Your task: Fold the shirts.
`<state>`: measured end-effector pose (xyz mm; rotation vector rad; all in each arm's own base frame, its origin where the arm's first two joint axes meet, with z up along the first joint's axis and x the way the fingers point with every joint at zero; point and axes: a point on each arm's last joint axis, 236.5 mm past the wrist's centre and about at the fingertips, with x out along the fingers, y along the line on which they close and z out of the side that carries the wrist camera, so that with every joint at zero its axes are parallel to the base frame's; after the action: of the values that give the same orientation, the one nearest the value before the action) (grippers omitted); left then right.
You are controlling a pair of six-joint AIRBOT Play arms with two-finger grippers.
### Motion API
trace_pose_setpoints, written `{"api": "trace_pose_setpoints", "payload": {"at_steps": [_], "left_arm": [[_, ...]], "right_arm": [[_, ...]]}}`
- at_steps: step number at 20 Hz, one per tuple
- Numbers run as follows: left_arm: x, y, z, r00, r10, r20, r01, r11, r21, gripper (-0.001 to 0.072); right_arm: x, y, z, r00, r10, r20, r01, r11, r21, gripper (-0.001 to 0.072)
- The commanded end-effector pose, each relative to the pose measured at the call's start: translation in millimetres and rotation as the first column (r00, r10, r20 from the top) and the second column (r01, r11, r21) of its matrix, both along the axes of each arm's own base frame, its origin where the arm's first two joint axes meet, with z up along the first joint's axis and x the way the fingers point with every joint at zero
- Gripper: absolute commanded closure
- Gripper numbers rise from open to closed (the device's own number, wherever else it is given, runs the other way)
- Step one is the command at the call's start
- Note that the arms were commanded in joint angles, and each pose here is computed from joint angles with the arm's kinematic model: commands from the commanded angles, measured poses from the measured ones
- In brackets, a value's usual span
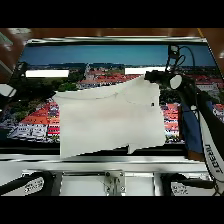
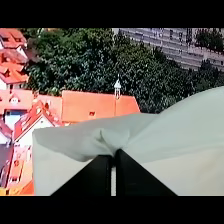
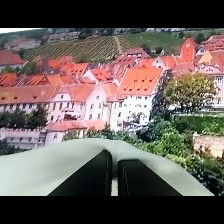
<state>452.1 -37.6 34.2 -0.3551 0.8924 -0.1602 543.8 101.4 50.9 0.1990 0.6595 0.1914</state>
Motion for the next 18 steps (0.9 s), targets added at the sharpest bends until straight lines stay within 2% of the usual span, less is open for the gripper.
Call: {"api": "trace_pose_setpoints", "payload": {"at_steps": [1,4,7,11,15,18], "left_arm": [[41.7,-10.9,-28.6,0.995,0.044,0.086,-0.047,0.999,0.024,0.0664],[40.8,-24.1,-57.8,0.999,0.03,0.028,-0.031,0.999,0.017,0.0663],[13.2,-29.1,-93.5,0.99,-0.023,-0.138,0.022,1.0,-0.006,0.0664],[-21.0,-11.9,-98.8,0.955,-0.052,-0.291,0.036,0.998,-0.058,0.0664],[-53.7,-9.2,-109.4,0.894,-0.052,-0.445,-0.001,0.993,-0.117,0.0664],[-78.9,-36.1,-125.4,0.829,-0.138,-0.541,0.066,0.986,-0.152,0.0663]], "right_arm": [[33.0,-10.2,-29.8,0.994,-0.067,0.081,0.067,0.998,-0.006,0.064],[31.6,-9.4,-65.9,0.998,-0.063,0.013,0.064,0.998,-0.016,0.0641],[20.8,-10.3,-81.2,0.997,-0.043,-0.061,0.041,0.999,-0.03,0.0641],[-18.0,-47.3,-77.4,0.977,-0.003,-0.215,-0.031,0.988,-0.154,0.0641],[-89.4,-83.0,-114.7,0.844,-0.02,-0.536,-0.059,0.99,-0.13,0.0641],[-107.9,-83.6,-139.0,0.779,-0.014,-0.627,-0.054,0.995,-0.089,0.0641]]}}
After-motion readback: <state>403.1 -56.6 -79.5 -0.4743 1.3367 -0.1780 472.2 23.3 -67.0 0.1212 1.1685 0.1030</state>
